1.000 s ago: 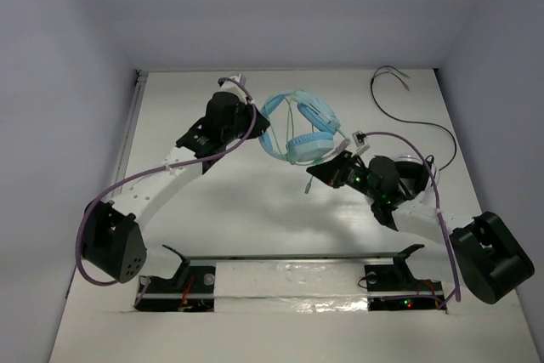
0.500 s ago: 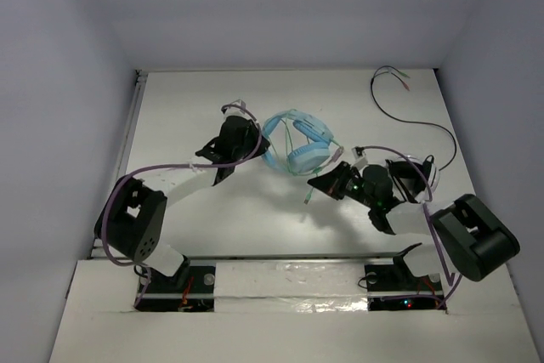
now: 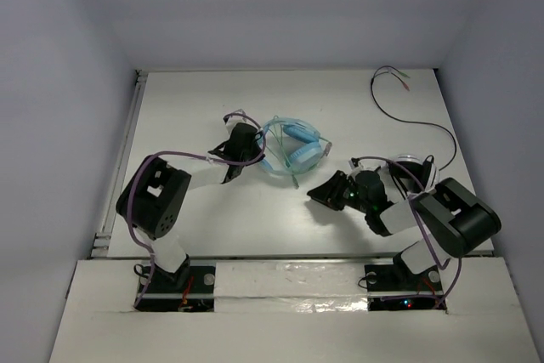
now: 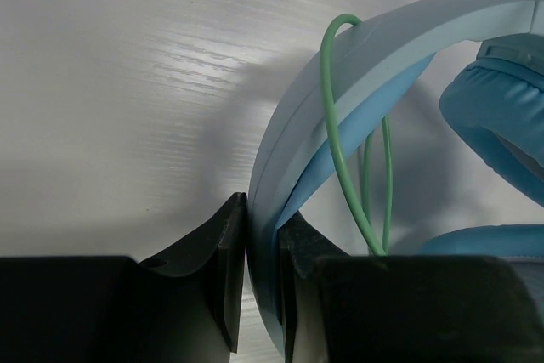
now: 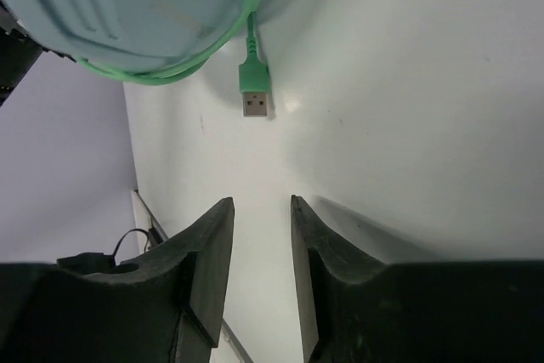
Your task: Wrap the headphones
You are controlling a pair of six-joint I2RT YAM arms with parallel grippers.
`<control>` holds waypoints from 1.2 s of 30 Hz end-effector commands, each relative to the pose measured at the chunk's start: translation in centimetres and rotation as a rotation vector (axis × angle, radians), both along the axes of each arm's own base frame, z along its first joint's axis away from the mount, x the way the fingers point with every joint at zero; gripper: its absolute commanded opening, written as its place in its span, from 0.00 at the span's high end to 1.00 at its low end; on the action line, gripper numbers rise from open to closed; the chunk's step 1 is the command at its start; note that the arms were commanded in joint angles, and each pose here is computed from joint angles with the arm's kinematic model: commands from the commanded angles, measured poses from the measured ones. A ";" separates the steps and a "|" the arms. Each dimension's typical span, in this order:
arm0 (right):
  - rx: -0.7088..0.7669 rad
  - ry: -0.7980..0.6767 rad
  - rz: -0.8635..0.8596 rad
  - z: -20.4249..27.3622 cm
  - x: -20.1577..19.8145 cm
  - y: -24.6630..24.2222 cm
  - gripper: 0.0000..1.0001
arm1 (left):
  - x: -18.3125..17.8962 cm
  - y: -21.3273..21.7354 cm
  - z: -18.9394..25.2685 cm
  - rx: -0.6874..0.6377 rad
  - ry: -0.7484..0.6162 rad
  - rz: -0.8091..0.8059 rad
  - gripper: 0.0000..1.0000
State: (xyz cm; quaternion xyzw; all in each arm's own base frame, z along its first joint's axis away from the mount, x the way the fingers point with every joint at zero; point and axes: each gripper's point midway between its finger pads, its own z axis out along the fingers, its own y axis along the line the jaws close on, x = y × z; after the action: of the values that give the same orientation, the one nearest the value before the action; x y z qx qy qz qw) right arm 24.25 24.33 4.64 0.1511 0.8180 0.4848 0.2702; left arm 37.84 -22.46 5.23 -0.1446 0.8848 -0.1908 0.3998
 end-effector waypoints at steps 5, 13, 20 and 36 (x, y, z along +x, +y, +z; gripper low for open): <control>-0.021 -0.105 -0.062 2.0 -0.1 -1.5 0.58 | 3.4 -0.8 2.0 0.020 -0.094 0.018 1.00; -0.107 -0.314 -0.151 10.3 -0.4 -4.6 0.33 | 2.0 -0.4 2.2 0.063 -0.069 -0.016 0.53; -0.265 -0.470 -0.262 17.9 -0.7 -8.7 0.03 | -2.1 1.0 6.8 0.078 -0.127 -0.047 0.01; -0.176 -0.814 -0.428 34.3 -6.5 -14.6 0.00 | -12.3 6.4 23.4 -0.138 -0.507 -0.090 0.01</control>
State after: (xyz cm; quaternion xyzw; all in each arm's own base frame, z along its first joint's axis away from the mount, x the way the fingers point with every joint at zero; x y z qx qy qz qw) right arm 18.70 10.86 37.46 0.0890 0.6435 0.3795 0.6588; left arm 26.74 -16.93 26.26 -0.0912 0.7631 -0.2933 0.5686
